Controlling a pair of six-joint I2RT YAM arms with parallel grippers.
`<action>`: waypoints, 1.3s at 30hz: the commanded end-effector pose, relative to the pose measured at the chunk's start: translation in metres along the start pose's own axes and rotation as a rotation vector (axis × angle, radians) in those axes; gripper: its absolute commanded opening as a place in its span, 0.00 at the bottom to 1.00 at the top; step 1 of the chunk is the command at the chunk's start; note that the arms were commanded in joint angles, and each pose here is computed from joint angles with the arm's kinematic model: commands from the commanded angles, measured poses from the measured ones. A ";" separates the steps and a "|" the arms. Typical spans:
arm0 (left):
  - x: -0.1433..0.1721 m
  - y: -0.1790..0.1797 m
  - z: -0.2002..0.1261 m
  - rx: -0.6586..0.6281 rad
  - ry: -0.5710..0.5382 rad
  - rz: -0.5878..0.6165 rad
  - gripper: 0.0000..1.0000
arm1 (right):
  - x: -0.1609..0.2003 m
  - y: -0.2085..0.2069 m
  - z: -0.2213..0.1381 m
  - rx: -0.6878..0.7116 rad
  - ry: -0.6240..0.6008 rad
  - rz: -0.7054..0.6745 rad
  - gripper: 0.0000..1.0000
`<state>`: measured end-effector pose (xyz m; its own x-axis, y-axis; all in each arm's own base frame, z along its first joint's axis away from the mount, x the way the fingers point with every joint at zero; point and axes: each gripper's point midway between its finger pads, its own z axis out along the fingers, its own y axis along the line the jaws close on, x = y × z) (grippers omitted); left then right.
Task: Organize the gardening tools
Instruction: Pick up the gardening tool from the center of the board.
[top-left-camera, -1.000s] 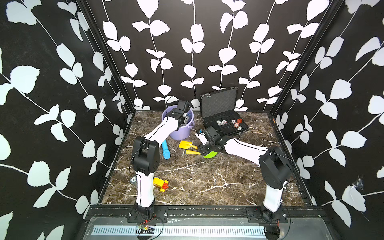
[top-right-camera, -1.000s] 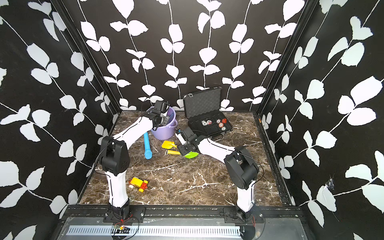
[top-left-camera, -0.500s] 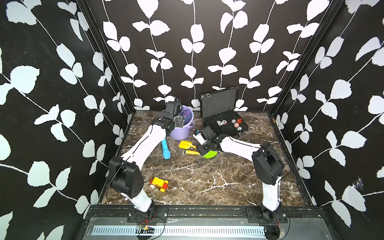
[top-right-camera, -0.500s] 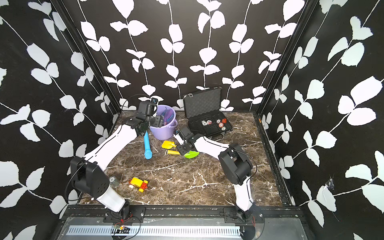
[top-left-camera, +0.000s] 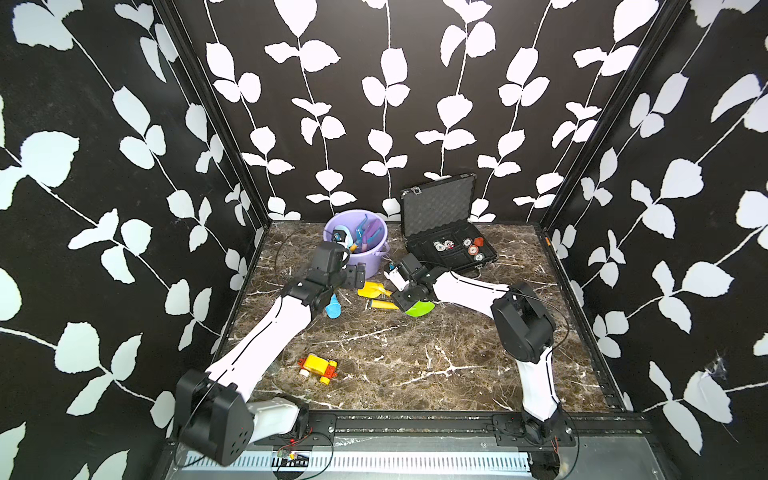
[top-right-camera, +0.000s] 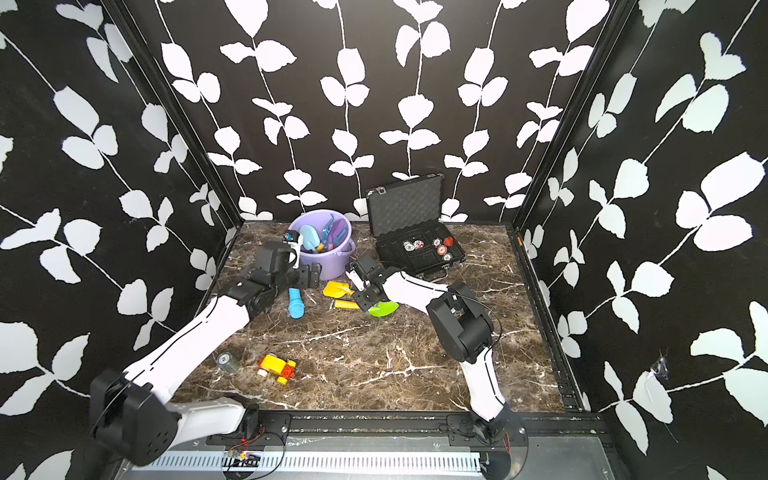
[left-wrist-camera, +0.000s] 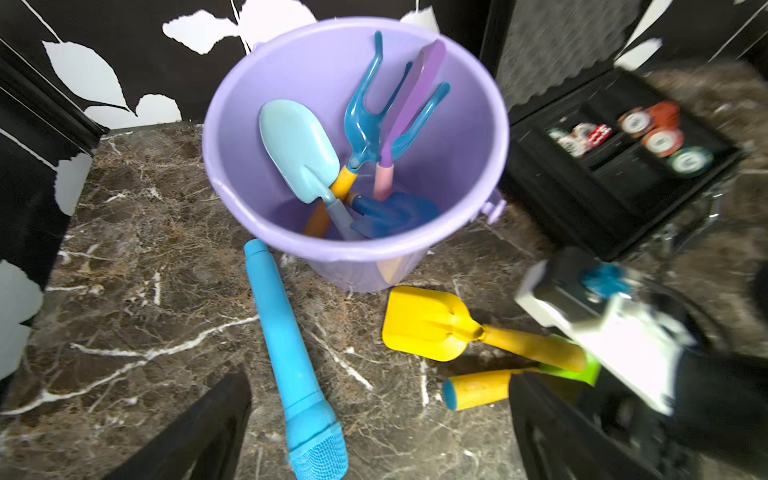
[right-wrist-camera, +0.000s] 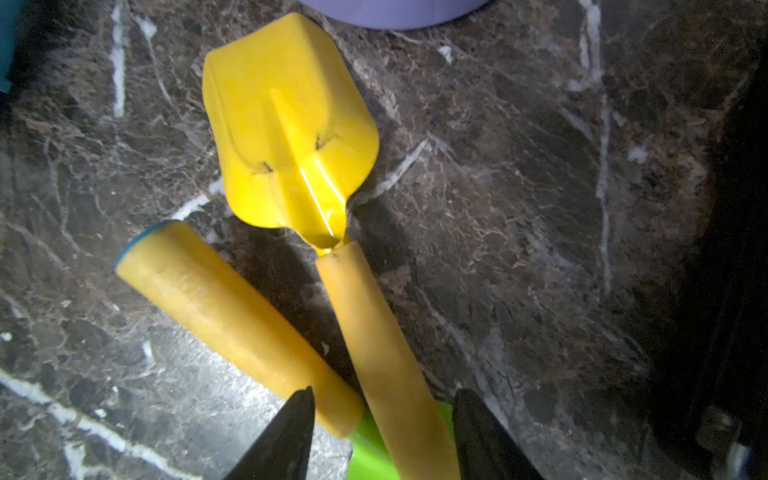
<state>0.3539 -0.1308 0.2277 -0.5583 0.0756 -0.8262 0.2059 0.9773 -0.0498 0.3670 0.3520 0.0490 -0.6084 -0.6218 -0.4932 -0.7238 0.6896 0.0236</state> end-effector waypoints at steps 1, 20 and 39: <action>-0.006 -0.006 -0.014 0.066 -0.081 -0.074 0.99 | -0.004 -0.006 0.004 0.026 0.013 -0.013 0.54; 0.037 0.016 -0.037 0.020 -0.149 -0.200 0.99 | 0.005 -0.009 0.035 0.029 0.096 -0.035 0.41; 0.042 0.023 -0.052 0.010 -0.183 -0.292 0.99 | 0.006 0.000 -0.032 0.043 -0.018 -0.035 0.07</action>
<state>0.2954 -0.0994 0.2240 -0.4475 -0.2089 -0.8695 0.0940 0.9560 -0.2780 0.3514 0.3335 0.0460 -0.5997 -0.6725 -0.4337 -0.7400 0.6723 -0.0193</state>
